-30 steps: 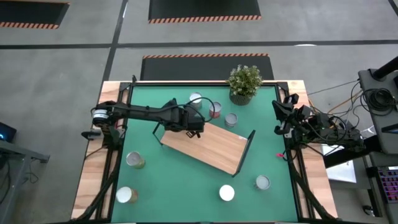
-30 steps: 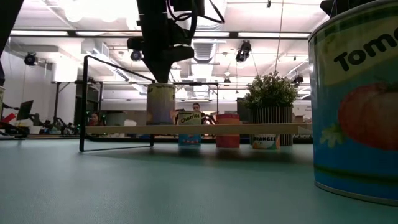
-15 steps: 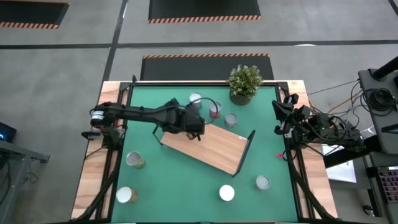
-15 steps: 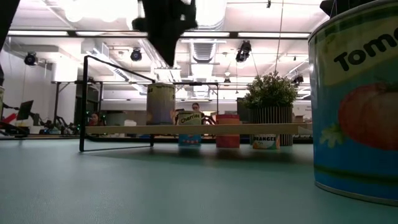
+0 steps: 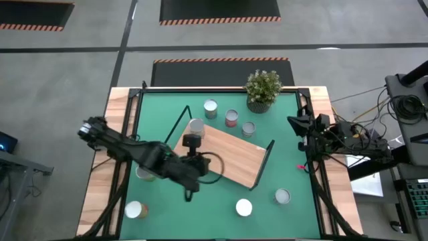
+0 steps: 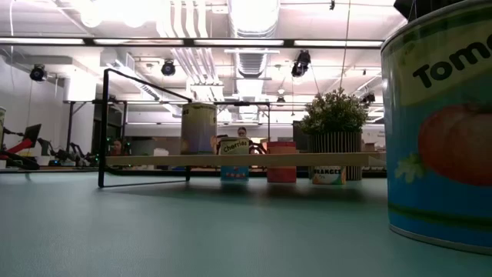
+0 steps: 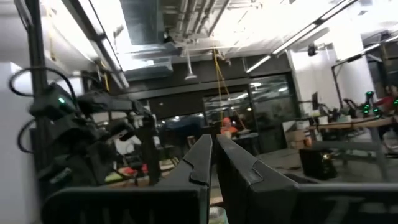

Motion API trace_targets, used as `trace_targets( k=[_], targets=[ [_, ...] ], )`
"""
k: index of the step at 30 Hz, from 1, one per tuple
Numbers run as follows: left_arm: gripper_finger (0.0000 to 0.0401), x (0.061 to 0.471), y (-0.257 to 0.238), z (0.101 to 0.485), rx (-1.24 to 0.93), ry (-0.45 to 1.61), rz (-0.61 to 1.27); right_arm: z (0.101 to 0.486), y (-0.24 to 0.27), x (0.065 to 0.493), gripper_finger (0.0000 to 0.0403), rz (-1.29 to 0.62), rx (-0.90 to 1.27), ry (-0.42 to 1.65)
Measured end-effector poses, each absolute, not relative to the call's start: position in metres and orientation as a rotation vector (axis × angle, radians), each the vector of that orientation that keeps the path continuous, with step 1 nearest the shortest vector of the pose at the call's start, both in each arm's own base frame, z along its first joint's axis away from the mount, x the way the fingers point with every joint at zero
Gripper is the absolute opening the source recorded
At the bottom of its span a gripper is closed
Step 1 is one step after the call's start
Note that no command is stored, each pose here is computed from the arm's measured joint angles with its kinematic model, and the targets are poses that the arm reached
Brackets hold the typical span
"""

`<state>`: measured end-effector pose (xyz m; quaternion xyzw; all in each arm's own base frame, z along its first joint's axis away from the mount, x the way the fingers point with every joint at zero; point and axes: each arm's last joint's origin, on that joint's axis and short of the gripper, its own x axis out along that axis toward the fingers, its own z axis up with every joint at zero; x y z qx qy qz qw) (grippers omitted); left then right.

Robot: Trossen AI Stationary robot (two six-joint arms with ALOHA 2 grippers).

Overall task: Pick and place cans onto a shelf
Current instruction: Put the canned mixed fruit on the shelf

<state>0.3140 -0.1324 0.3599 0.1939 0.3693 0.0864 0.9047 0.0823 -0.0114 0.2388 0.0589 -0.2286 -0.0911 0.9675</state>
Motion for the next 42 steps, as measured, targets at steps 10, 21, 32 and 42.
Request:
trace_targets(
  k=[10, 21, 32, 42],
  targets=[
    [0.0, 0.261, -0.111, 0.346, 0.407, 0.49, 0.124, 0.262, -0.016, 0.102, 0.0013, -0.29, 0.154, -0.344],
    [0.0, 0.194, -0.077, 0.322, 0.393, 0.378, 0.127, 0.305, -0.029, 0.163, 0.0013, -0.572, 0.202, 0.176],
    [0.0, 0.147, -0.054, 0.338, 0.228, 0.27, 0.151, 0.336, -0.035, 0.227, 0.0013, -0.617, 0.272, 0.378],
    [0.0, 0.134, -0.047, 0.317, 0.184, 0.293, 0.158, 0.335, -0.041, 0.289, 0.0013, -0.657, 0.339, 0.475]
  ],
)
